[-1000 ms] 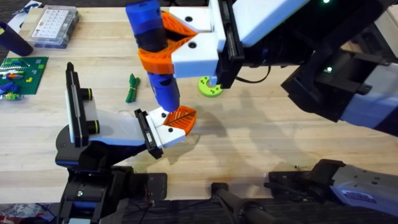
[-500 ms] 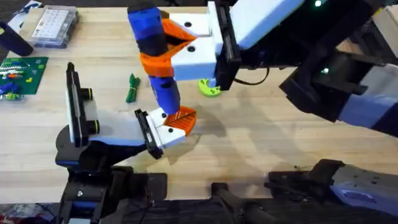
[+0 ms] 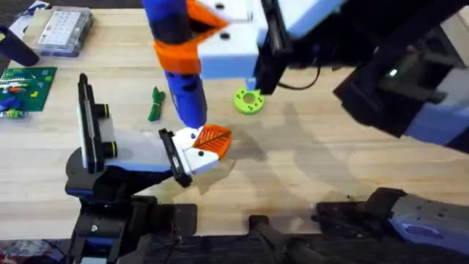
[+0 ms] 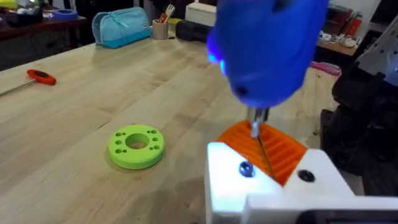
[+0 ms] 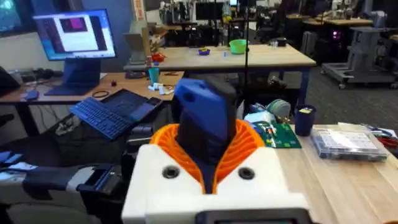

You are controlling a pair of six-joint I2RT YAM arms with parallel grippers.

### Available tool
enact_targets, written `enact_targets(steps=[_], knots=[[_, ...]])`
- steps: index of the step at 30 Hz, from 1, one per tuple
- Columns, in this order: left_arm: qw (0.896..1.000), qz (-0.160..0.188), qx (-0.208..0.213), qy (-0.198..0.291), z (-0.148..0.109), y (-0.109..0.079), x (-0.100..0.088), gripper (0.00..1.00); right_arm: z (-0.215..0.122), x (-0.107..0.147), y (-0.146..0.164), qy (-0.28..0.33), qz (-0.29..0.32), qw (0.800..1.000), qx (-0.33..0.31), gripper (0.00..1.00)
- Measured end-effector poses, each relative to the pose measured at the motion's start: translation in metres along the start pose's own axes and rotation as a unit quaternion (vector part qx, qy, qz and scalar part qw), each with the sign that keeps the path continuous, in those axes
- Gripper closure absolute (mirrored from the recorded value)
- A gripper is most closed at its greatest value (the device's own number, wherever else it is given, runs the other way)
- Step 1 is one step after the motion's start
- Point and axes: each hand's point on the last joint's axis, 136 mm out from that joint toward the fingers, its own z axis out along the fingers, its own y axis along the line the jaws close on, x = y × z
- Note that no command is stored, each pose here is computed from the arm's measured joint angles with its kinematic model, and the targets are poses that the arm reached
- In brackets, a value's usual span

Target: Pick up the gripper from the table and insert it into the empty holder that is missing its gripper. Then pick up a screw, insert it into the mounting hole, and use the screwdriver to tighten it. Finally, clean up the table by picking up the vegetable and placing it into the bucket.

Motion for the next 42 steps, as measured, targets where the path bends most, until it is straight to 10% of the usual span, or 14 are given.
enact_targets(steps=[20, 42], knots=[[1.000, 0.000, 0.000, 0.000, 0.000, 0.000, 0.000, 0.981, 0.016, -0.083, 0.014, -0.012, -0.021, 0.999, -0.038, 0.954], [1.000, 0.000, 0.000, 0.000, 0.000, 0.000, 0.000, 0.981, 0.034, -0.044, 0.005, 0.019, -0.017, 0.998, -0.060, 0.953]])
